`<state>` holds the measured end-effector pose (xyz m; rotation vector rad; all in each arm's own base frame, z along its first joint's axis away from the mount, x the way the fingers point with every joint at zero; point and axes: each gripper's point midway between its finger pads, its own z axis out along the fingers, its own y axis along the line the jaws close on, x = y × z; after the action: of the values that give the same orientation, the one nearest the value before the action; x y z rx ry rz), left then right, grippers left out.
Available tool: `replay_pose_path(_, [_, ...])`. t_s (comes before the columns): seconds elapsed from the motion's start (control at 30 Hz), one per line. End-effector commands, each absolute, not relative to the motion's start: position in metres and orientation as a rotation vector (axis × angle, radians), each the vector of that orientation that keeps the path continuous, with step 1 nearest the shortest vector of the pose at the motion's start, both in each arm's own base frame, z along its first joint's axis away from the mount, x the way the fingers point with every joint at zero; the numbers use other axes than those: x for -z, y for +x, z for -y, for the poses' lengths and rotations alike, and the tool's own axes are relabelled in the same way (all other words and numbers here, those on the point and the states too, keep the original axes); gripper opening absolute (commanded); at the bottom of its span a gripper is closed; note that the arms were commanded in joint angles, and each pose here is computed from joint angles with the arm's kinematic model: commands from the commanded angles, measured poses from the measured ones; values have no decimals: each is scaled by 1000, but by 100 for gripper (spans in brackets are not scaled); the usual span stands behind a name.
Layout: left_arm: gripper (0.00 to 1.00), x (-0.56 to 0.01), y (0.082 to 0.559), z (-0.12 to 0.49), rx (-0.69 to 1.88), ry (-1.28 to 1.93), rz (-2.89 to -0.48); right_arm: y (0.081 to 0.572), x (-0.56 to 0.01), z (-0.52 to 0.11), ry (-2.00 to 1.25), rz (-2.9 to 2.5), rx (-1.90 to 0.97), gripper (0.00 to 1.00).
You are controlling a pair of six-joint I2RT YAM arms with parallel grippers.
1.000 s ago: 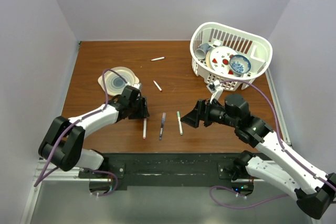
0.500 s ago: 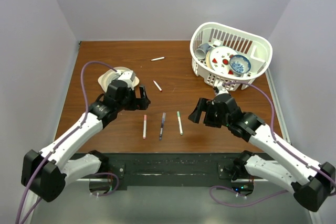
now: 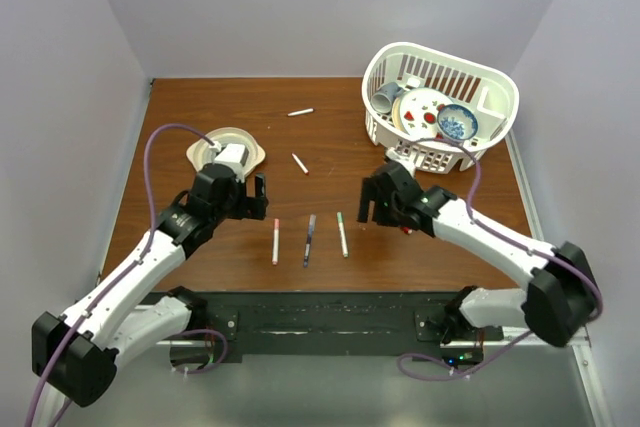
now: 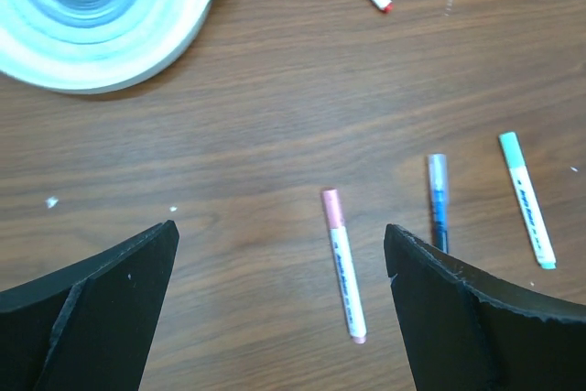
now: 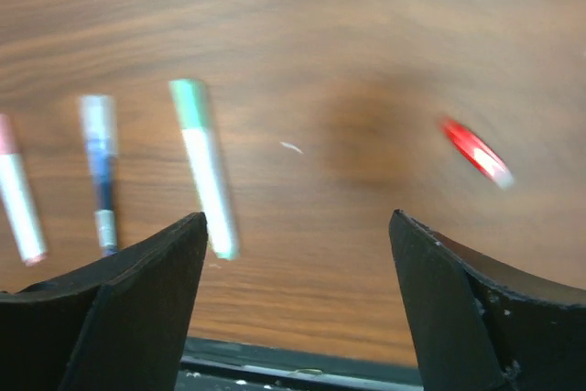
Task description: Insert the pens into the pen caps
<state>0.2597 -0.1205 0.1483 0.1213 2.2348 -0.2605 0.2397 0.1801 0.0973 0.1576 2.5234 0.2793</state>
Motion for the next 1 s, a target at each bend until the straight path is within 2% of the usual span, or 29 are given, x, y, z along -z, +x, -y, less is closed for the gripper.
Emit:
replay_pose_path(0.0, [100,-176,264,102,187,56,-2130,304,-146,-252,-164,-2383,-446,78])
replay_pose_path(0.1, [100,-195,260,101,236,50,-2040,336,-162,-286,-246,-2352,-489,59])
replay_pose_path(0.17, [100,-208,255,98,256,39,-1981,352,-140,-309,-324,-2383,-507,51])
replay_pose_path(0.2, [100,-213,254,97,262,31,-1956,367,-155,-321,-328,-2345,-528,51])
replay_pose_path(0.23, [100,-213,253,96,267,28,-1945,371,-132,-326,-354,-2408,-497,50])
replay_pose_path(0.3, [100,-223,250,94,288,13,-1899,390,-147,-341,-396,-2362,-493,48])
replay_pose_path(0.5, [100,-228,247,94,301,10,-1878,431,-121,-355,-407,-2318,-399,44])
replay_pose_path(0.97, [100,-228,246,97,317,25,-1875,467,-75,-385,-445,-2296,-390,41])
